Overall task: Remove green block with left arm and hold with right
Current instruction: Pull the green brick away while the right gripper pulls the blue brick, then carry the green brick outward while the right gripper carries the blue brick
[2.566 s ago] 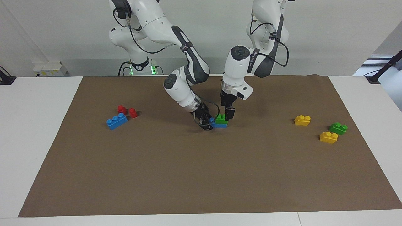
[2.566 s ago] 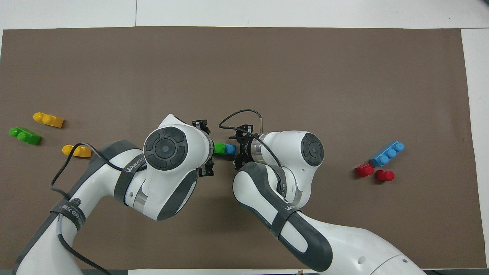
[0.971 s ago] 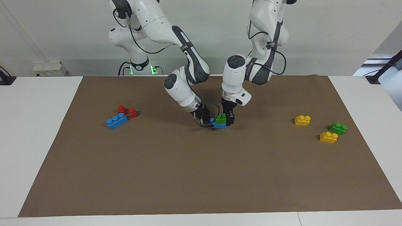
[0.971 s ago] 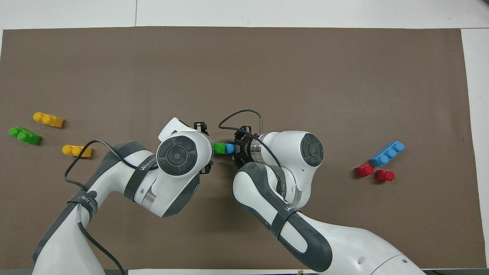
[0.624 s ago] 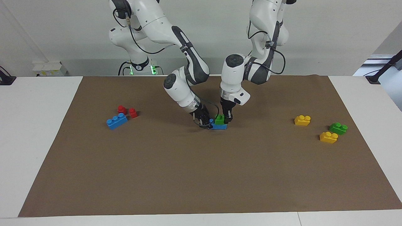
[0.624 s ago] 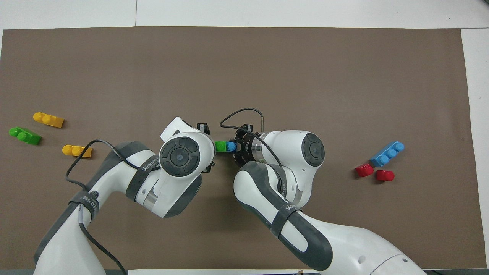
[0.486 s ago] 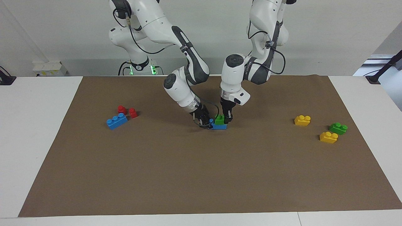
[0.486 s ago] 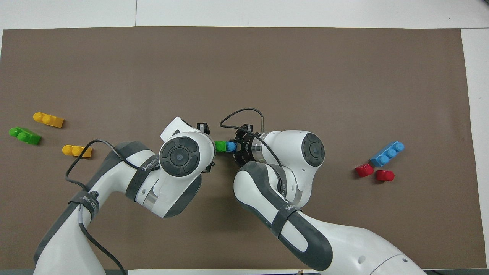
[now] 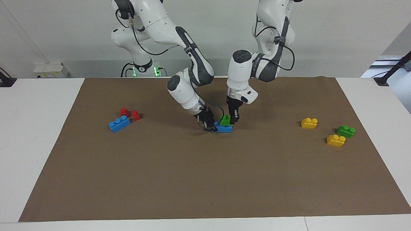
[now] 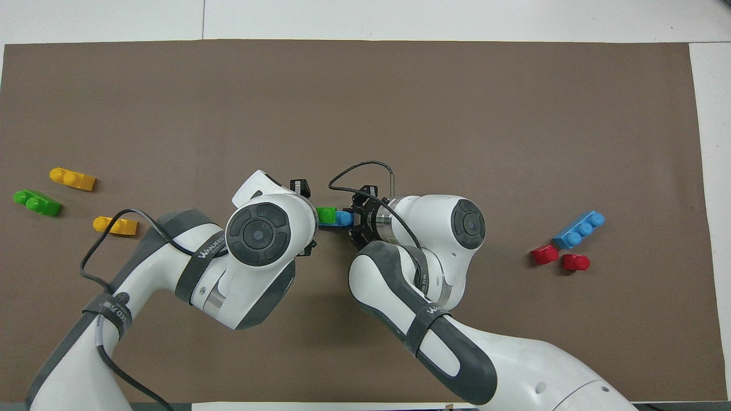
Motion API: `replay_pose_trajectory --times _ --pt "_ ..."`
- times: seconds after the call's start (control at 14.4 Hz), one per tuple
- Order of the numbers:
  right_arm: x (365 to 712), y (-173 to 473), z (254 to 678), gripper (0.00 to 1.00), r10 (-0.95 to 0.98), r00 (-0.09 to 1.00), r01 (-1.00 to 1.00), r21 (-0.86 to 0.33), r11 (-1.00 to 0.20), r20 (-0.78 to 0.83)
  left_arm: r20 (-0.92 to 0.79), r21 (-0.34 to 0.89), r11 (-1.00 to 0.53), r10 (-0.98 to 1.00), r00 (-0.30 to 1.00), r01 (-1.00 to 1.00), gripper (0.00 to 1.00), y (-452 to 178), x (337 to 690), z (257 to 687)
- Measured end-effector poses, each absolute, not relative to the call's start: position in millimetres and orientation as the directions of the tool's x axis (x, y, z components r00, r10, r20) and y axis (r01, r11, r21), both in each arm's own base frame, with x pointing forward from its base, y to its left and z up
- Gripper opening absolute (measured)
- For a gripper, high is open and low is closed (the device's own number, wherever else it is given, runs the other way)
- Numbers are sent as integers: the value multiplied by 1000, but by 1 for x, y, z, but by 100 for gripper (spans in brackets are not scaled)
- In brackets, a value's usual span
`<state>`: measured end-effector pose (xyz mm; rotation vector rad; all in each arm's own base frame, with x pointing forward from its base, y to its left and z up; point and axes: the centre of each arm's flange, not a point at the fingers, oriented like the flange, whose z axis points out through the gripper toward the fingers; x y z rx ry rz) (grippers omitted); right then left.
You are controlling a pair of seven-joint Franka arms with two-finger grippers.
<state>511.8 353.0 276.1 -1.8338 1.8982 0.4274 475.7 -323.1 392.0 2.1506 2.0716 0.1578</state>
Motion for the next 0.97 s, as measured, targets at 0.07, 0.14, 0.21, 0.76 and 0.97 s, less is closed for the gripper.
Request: replay_pose_trajectory --times 0.07,0.14,0.21,0.76,0.97 --pt "513 351 277 34 -849 -5 -994 -92 63 -529 -29 186 -32 999 38 982 35 -319 477 405" --pt "517 347 278 34 -846 -12 -995 -77 62 -532 -26 186 -31 999 36 982 35 -312 478 416" --pt "526 337 283 34 -844 -12 -997 -58 51 -536 -20 183 -38 999 42 982 35 -305 478 427" --pt "609 108 351 34 -859 122 -993 -65 -103 -498 -3 103 -213 977 214 972 35 -177 512 506" --pt "614 30 344 34 -871 130 -991 -90 -99 -474 6 102 -287 958 288 952 35 -118 526 511"
